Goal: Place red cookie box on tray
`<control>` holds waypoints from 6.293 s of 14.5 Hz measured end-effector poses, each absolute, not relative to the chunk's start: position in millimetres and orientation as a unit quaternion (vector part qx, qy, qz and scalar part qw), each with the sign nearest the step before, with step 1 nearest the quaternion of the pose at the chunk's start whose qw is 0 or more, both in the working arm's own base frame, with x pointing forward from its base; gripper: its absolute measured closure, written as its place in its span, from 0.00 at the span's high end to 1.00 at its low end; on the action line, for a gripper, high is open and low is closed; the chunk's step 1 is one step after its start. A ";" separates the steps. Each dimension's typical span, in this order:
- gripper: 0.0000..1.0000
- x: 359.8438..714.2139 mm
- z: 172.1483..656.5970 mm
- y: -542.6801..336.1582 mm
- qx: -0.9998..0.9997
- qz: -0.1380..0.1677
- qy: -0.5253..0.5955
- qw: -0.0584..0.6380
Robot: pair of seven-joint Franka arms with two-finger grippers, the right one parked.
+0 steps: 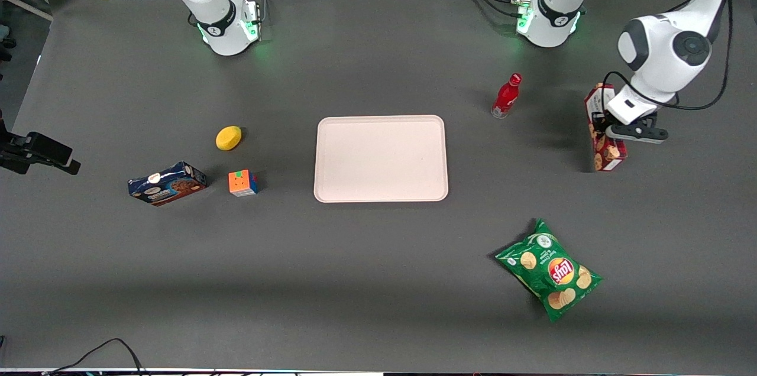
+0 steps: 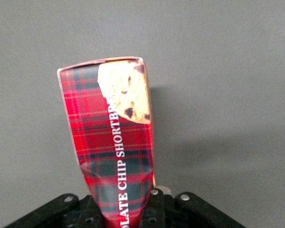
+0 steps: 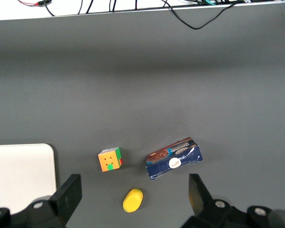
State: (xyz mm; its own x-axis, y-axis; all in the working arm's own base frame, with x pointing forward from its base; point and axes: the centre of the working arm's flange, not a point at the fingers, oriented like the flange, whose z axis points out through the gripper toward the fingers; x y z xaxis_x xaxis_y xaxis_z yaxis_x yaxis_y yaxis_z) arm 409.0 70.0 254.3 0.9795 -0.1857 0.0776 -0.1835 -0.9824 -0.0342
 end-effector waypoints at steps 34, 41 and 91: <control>0.22 462.5 340.8 -395.4 -1.000 -0.001 0.028 -0.011; 0.22 482.8 274.3 -395.8 -0.999 -0.015 0.006 0.030; 1.00 554.8 620.2 -55.8 -0.998 -0.016 0.056 0.034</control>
